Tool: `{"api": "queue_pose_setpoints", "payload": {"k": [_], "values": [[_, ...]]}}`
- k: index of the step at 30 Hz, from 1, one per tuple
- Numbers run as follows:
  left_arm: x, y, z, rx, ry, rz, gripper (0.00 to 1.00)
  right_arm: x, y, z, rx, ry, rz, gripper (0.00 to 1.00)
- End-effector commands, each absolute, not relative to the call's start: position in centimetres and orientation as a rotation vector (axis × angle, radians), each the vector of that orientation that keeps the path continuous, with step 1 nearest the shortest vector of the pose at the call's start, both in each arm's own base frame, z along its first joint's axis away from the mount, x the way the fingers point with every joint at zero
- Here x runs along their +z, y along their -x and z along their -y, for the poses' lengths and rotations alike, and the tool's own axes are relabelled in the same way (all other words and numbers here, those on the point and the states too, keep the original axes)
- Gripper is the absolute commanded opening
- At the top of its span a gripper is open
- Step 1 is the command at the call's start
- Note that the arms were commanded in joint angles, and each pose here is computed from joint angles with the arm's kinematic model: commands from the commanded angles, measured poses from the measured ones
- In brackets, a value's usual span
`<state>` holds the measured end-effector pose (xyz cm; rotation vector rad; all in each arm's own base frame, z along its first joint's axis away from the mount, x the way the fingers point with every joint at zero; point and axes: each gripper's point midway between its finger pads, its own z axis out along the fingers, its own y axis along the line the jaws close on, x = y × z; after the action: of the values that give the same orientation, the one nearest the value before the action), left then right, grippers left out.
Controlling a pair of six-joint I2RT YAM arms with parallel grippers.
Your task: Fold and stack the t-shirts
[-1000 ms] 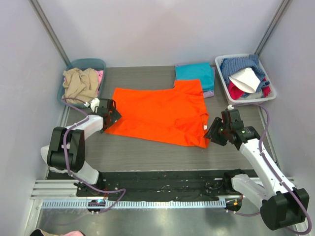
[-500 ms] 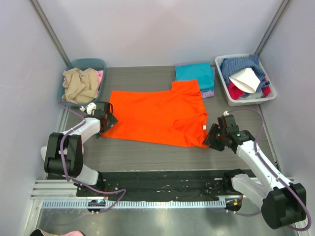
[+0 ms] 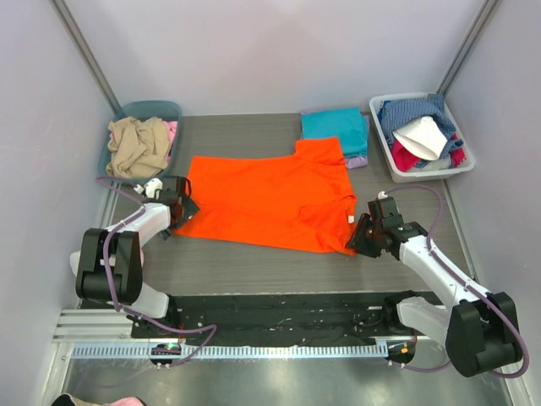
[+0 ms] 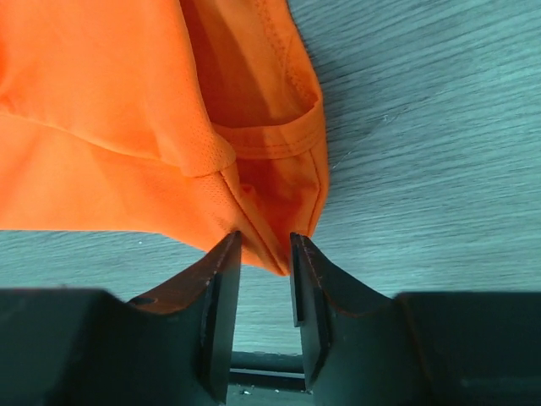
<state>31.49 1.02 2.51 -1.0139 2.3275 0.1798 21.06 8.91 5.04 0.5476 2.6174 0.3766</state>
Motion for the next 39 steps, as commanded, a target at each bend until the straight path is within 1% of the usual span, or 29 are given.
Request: {"api": "queue_pose_setpoints", "payload": {"k": [1,4,5,8,22,30,35,39], "values": [[2.6,-31.6,-1.6,0.195,1.029,-2.303,1.0,4.8,-22.2,-9.1,0.379,-0.514,-2.584,0.35],[2.4,-31.5,-1.8,0.199,1.031,-2.306,1.0,4.5,-22.1,-9.2,0.381,-0.514,-2.588,0.22],[2.3,-31.5,-1.8,0.199,1.033,-2.307,1.0,4.5,-22.2,-9.1,0.378,-0.519,-2.585,0.13],[1.9,-31.5,-1.9,0.199,1.034,-2.313,0.99,4.6,-22.2,-8.7,0.352,-0.534,-2.576,0.01],[1.0,-31.7,-2.1,0.192,1.068,-2.349,1.0,6.3,-22.7,-7.0,0.244,-0.577,-2.518,0.01],[0.7,-31.7,-1.9,0.179,1.074,-2.38,1.0,6.4,-22.6,-7.1,0.248,-0.578,-2.522,0.01],[4.4,-32.9,-2.1,0.134,1.047,-2.291,1.0,6.1,-22.5,-7.1,0.246,-0.567,-2.535,0.01],[9.6,-34.7,-1.7,0.038,1.007,-2.195,1.0,6.1,-22.4,-7.3,0.257,-0.562,-2.539,0.01]]}}
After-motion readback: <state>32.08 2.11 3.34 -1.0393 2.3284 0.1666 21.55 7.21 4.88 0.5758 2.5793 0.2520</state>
